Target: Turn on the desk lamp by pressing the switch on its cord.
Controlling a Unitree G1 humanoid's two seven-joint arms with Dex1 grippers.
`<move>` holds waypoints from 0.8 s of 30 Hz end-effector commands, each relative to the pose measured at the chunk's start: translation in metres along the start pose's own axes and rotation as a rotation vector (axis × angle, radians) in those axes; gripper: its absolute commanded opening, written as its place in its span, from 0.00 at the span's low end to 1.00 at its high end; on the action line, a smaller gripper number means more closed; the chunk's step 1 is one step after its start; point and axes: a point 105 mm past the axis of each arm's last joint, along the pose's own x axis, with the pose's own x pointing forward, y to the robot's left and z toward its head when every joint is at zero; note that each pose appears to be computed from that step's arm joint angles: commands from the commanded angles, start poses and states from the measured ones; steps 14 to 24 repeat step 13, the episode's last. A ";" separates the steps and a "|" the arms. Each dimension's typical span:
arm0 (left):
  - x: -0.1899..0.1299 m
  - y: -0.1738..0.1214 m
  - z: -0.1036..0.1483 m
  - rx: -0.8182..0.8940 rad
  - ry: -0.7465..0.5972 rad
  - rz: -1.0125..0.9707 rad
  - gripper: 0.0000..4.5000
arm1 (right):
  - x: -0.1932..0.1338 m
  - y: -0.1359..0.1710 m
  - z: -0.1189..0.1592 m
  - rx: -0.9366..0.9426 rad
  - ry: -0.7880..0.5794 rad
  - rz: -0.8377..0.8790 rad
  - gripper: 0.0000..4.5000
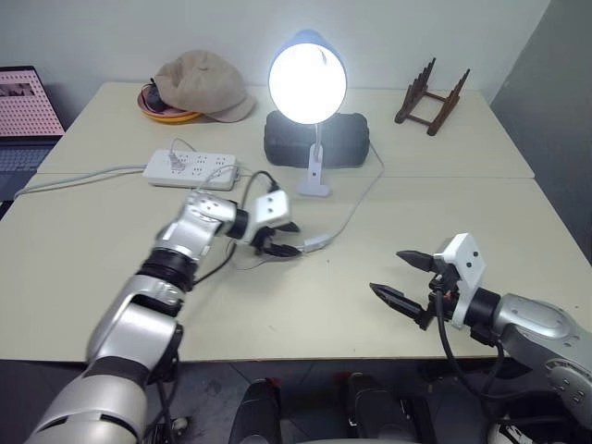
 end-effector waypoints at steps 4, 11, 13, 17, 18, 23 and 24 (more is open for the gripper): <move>-0.062 -0.006 0.012 -0.084 -0.088 0.101 0.95 | -0.013 -0.010 0.010 -0.058 0.012 0.059 1.00; -0.091 -0.028 -0.006 -0.149 -0.022 0.197 0.99 | -0.014 -0.030 0.012 -0.091 0.040 0.106 1.00; -0.092 -0.028 -0.008 -0.143 -0.008 0.213 0.99 | -0.012 -0.032 0.012 -0.092 0.038 0.110 1.00; -0.092 -0.028 -0.008 -0.143 -0.008 0.213 0.99 | -0.012 -0.032 0.012 -0.092 0.038 0.110 1.00; -0.092 -0.028 -0.008 -0.143 -0.008 0.213 0.99 | -0.012 -0.032 0.012 -0.092 0.038 0.110 1.00; -0.092 -0.028 -0.008 -0.143 -0.008 0.213 0.99 | -0.012 -0.032 0.012 -0.092 0.038 0.110 1.00; -0.092 -0.028 -0.008 -0.143 -0.008 0.213 0.99 | -0.012 -0.032 0.012 -0.092 0.038 0.110 1.00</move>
